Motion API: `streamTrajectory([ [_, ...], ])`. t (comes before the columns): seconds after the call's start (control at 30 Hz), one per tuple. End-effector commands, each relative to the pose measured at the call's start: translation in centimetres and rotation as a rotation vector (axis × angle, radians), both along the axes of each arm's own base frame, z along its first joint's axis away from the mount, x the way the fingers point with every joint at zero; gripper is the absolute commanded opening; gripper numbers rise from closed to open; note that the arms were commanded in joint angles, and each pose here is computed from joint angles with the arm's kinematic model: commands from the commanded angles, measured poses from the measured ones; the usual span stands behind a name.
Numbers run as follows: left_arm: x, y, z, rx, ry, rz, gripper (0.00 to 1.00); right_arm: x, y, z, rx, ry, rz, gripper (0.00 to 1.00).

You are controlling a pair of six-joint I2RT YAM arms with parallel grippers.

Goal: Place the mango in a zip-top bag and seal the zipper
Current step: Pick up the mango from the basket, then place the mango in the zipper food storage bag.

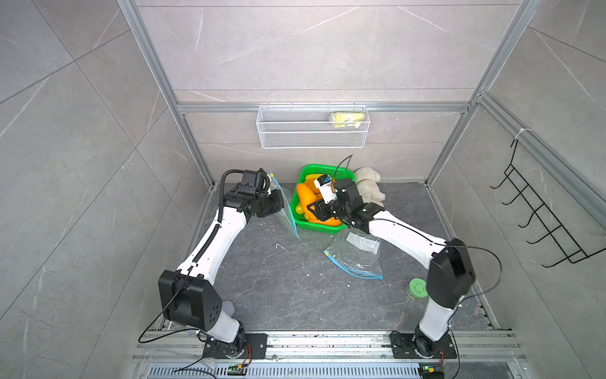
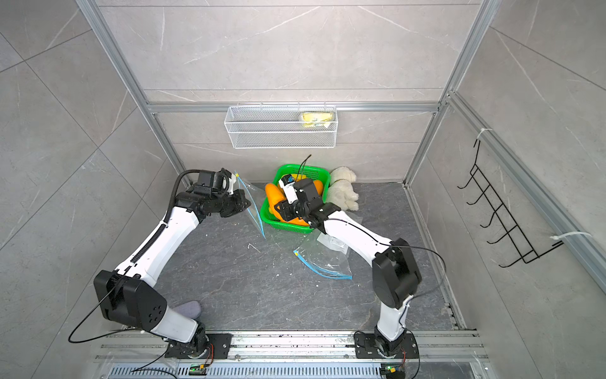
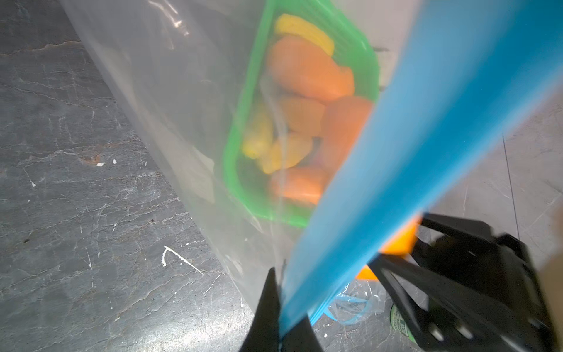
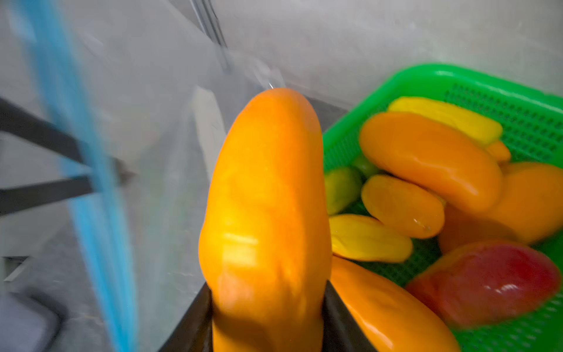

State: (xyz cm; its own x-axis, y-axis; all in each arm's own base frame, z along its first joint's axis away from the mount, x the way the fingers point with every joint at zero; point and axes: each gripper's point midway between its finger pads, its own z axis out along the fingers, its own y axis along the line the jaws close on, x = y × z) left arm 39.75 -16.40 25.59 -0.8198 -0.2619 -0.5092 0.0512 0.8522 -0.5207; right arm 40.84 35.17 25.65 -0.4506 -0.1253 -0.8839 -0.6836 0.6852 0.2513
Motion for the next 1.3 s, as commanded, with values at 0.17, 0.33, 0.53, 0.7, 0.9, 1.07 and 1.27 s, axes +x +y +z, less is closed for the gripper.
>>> streamTrajectory([
  [0.17, 0.6, -0.8, 2.1, -0.063, -0.032, -0.011, 0.00, -6.2, 2.6, 7.7, 0.469, -0.121, 0.291, 0.15],
  [0.33, 0.8, -1.1, 2.3, -0.084, -0.033, -0.011, 0.00, -6.3, 4.1, 5.1, 0.466, -0.047, 0.329, 0.12],
  [0.53, 0.9, -1.3, 2.6, -0.091, -0.039, -0.019, 0.00, -6.2, 4.7, 2.1, 0.360, 0.014, 0.292, 0.11],
  [0.7, 0.3, -1.1, 3.6, -0.099, -0.065, -0.021, 0.00, -4.8, 4.1, -1.6, 0.213, 0.075, 0.197, 0.11],
  [0.9, -0.5, -0.9, 3.8, -0.069, -0.062, -0.046, 0.00, -3.3, 3.4, -3.4, 0.038, 0.091, 0.130, 0.11],
  [1.07, -0.9, -0.6, 3.6, -0.042, -0.059, -0.054, 0.00, -3.1, 3.8, -3.1, -0.052, 0.084, 0.127, 0.11],
  [1.27, -1.3, -0.5, 3.2, -0.011, -0.048, -0.081, 0.00, -4.2, 5.9, -2.9, -0.197, 0.091, 0.137, 0.13],
])
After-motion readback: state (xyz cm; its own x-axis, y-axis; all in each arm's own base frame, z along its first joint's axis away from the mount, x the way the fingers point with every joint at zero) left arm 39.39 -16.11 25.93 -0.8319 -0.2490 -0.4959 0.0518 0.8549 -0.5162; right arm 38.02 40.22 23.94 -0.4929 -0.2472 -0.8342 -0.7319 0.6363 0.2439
